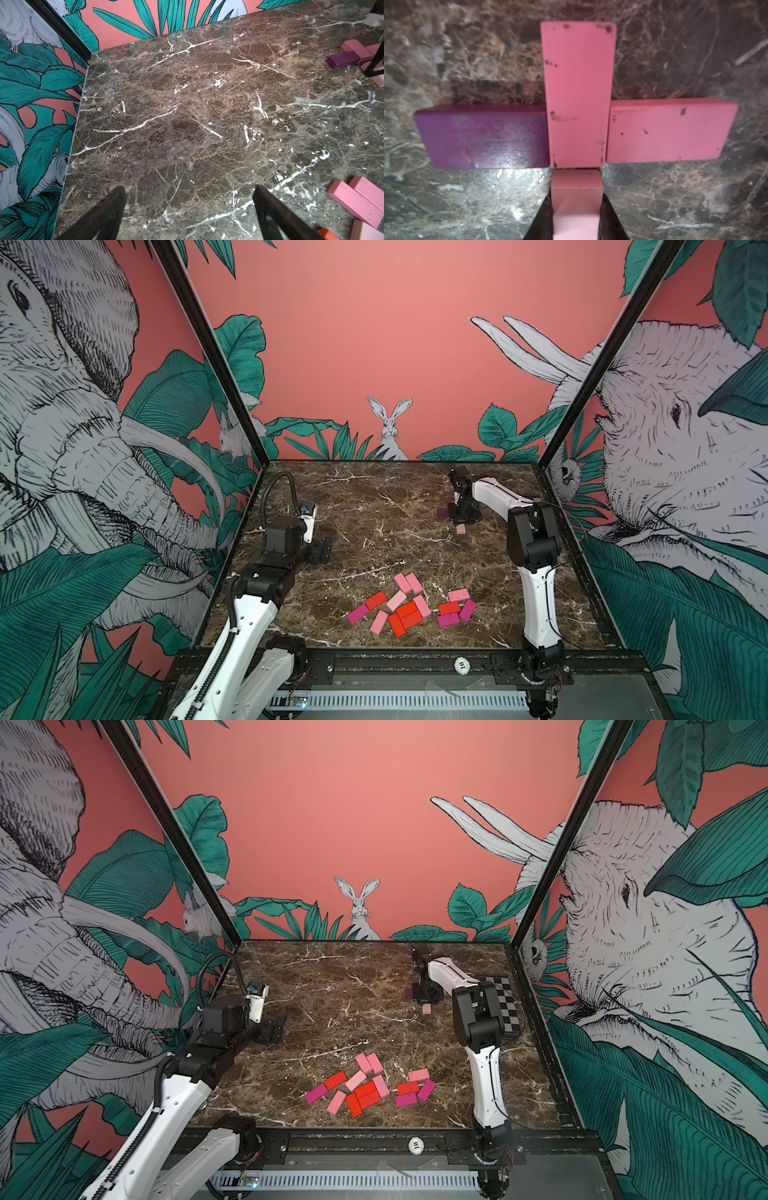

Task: Assemble the letter t with building blocks
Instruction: Assemble the building block at the center of the board.

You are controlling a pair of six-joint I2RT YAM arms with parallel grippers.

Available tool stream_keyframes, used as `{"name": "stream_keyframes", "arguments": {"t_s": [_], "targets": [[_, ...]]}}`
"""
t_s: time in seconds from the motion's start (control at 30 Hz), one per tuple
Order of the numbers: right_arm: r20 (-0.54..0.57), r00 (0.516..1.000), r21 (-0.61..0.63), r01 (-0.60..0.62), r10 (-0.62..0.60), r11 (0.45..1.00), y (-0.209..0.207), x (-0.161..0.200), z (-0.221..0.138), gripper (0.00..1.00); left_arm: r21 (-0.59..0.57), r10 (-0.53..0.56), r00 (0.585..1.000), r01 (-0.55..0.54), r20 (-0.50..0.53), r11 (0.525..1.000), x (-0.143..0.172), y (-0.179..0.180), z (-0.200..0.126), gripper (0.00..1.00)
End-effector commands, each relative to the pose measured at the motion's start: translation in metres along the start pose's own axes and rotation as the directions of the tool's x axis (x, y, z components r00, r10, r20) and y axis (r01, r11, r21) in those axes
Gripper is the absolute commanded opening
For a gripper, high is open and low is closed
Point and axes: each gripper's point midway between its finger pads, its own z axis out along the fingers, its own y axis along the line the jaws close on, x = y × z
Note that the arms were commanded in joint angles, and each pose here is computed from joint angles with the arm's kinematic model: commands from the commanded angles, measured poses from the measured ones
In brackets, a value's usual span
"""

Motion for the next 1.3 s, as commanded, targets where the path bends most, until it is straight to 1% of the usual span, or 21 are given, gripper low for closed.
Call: {"name": "stream_keyframes", "arguments": {"t_s": [0.0, 1.27], "targets": [[-0.008, 1.000, 0.024, -0.015, 0.015, 1.000, -0.0057, -0.0021, 0.0179, 0.10, 0.009, 0.005, 1.000, -0.005, -0.005, 1.000, 0.0002, -0.0013, -0.0010, 0.97], [0.016, 1.000, 0.031, -0.023, 0.022, 0.999, -0.0081, -0.0077, 0.0187, 0.11, 0.008, 0.003, 1.000, -0.003, -0.009, 1.000, 0.0012, -0.0010, -0.0008, 0.98]]}}
